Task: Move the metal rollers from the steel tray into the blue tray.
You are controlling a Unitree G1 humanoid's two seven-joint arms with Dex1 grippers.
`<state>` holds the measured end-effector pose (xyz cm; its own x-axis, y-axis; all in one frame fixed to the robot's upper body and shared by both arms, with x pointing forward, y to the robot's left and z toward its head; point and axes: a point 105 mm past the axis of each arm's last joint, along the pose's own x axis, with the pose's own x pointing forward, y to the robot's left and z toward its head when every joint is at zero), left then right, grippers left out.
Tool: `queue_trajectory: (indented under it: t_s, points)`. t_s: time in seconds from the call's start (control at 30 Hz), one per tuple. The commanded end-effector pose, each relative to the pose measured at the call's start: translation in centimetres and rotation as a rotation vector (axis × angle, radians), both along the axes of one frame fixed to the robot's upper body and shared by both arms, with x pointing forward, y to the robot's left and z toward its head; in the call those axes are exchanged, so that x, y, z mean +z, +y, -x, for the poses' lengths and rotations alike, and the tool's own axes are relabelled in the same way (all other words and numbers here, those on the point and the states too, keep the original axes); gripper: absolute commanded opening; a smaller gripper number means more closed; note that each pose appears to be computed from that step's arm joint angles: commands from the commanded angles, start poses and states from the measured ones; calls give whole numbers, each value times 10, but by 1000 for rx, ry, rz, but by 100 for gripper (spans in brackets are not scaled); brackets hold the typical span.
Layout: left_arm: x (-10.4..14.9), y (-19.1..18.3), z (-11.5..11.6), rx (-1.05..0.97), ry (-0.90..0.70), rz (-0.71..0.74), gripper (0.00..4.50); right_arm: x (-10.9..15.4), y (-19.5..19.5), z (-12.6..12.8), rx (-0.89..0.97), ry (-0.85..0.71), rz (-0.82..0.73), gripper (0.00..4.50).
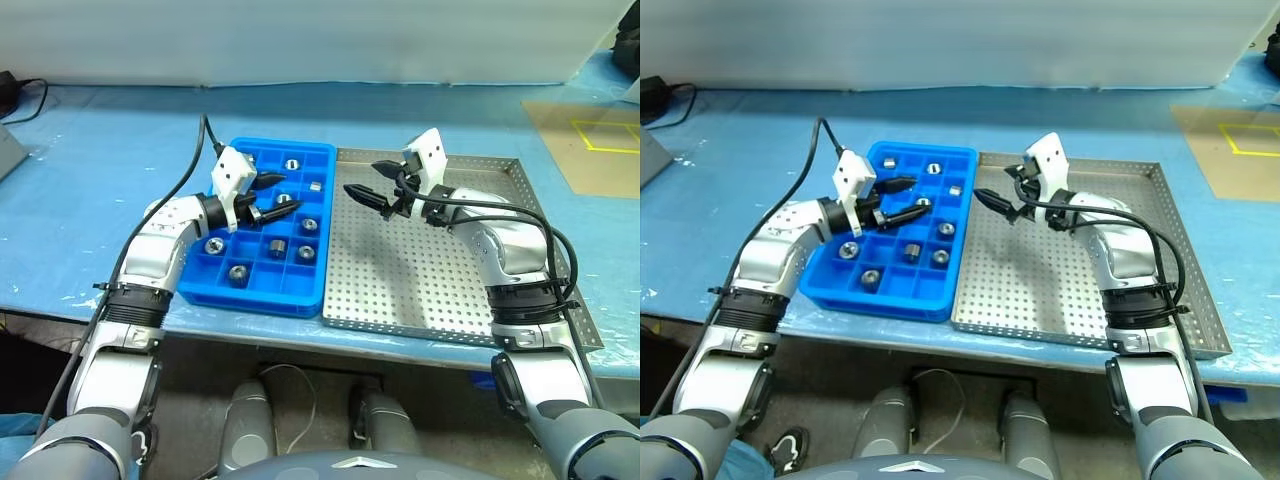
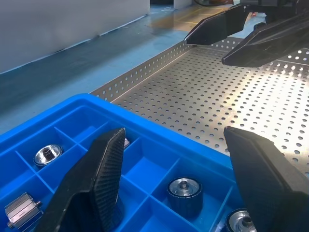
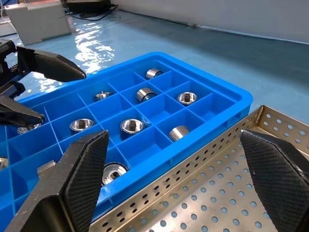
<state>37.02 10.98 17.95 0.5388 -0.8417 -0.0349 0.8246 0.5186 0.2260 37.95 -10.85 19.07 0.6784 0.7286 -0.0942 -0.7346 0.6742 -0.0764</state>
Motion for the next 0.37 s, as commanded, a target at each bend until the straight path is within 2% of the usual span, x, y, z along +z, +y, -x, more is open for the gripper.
queue_trajectory:
  t_s: [0.03,0.37]
  points:
    - [17,6,2,13,-55,12,348,18,7,1,33,-59,-17,446]
    - [17,4,2,-1,-50,4,348,18,11,2,40,-61,-28,446]
